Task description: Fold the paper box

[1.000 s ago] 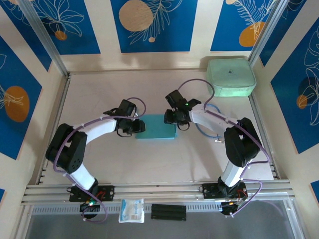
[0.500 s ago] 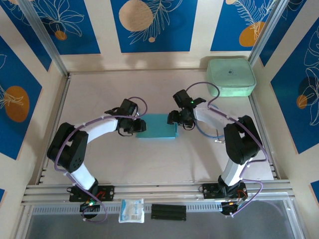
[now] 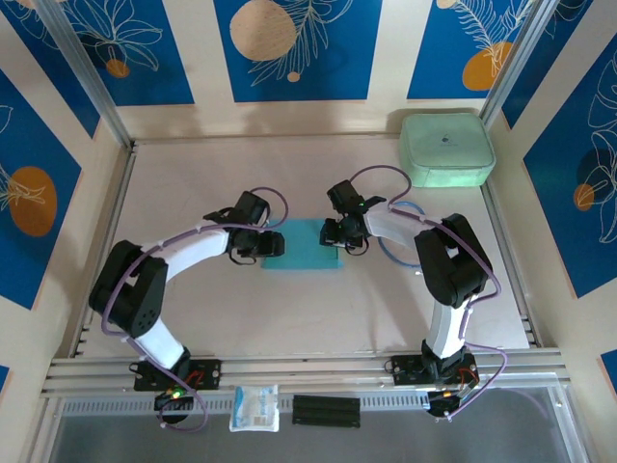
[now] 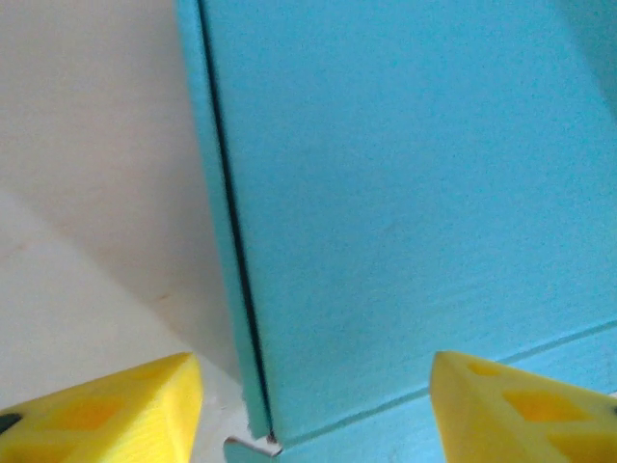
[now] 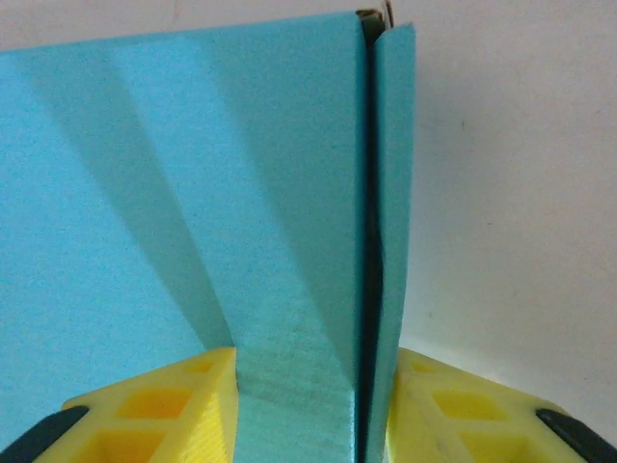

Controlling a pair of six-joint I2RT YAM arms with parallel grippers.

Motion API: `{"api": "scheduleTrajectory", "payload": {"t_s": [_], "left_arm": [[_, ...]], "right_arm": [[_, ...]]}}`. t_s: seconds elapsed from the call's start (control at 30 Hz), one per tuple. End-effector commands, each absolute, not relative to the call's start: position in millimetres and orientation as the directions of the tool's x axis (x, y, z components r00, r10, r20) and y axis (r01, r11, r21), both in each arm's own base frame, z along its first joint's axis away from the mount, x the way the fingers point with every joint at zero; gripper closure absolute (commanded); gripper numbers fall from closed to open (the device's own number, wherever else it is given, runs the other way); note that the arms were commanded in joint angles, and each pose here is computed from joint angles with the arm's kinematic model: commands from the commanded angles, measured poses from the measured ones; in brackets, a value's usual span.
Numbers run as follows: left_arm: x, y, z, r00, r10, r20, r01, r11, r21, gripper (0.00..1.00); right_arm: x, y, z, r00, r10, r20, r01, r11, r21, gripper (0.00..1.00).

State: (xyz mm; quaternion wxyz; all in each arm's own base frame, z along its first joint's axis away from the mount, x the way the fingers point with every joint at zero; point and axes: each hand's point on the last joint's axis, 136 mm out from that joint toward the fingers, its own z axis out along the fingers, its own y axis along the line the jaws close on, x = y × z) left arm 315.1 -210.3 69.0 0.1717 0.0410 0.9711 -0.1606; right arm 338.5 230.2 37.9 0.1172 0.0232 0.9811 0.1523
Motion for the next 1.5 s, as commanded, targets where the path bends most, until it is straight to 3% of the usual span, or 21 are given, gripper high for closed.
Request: {"api": "scheduleTrajectory", "payload": {"t_s": [0.0,0.1,0.27,0.47,0.63,0.8,0.87,0.97,1.07,1.2,1.33,1.47], "left_arm": [[328.0,-195.7,104.9,-0.896,0.043,-0.442,0.150,0.966,-0.211,0.30],[340.9,-182.4,106.8,-0.888,0.039,-0.458,0.125,0.979,-0.159,0.24],[356.2,-195.3,81.8,-0.922,0.041,-0.384,0.145,0.959,-0.245,0.21],[357.8,-217.8,50.3,-0.950,0.033,-0.312,0.147,0.924,-0.352,0.37],[346.2,-232.1,28.8,-0.967,-0.018,-0.255,0.105,0.881,-0.461,0.58],[340.1,-230.0,39.1,-0.961,-0.064,-0.268,0.081,0.864,-0.497,0.60],[341.1,-220.3,58.5,-0.947,-0.086,-0.309,0.079,0.871,-0.485,0.51],[341.9,-200.9,98.2,-0.911,-0.146,-0.387,0.066,0.872,-0.485,0.29],[339.9,-173.8,121.2,-0.871,-0.234,-0.432,0.020,0.862,-0.507,0.17],[331.5,-150.7,111.1,-0.886,-0.293,-0.360,-0.042,0.822,-0.568,0.12],[324.3,-165.2,98.5,-0.919,-0.301,-0.254,-0.036,0.706,-0.707,0.09],[323.4,-175.8,84.3,-0.937,-0.287,-0.200,-0.041,0.658,-0.752,0.07]], "right_arm": [[323.1,216.2,19.1,-0.983,0.048,-0.179,0.007,0.974,0.225,0.61],[325.6,217.6,22.1,-0.981,0.032,-0.191,-0.012,0.975,0.224,0.63],[327.3,216.5,15.5,-0.981,0.018,-0.191,-0.022,0.978,0.207,0.66],[321.4,215.3,-7.0,-0.985,-0.031,-0.172,-0.058,0.987,0.150,0.72],[312.2,225.7,-10.1,-0.988,-0.035,-0.148,-0.063,0.980,0.191,0.73],[310.9,252.2,6.6,-0.990,-0.042,-0.137,-0.086,0.939,0.334,0.74],[313.0,263.2,20.3,-0.988,-0.036,-0.149,-0.094,0.912,0.400,0.74],[313.6,279.3,37.1,-0.987,-0.035,-0.154,-0.108,0.862,0.495,0.75],[316.1,274.1,33.0,-0.980,-0.048,-0.194,-0.136,0.869,0.476,0.76],[316.1,262.9,18.9,-0.992,-0.015,-0.125,-0.086,0.802,0.590,0.76],[318.7,255.1,14.1,-0.994,-0.030,-0.107,-0.093,0.750,0.655,0.76],[321.4,246.6,9.8,-0.999,-0.015,-0.041,-0.040,0.696,0.717,0.77]]}}
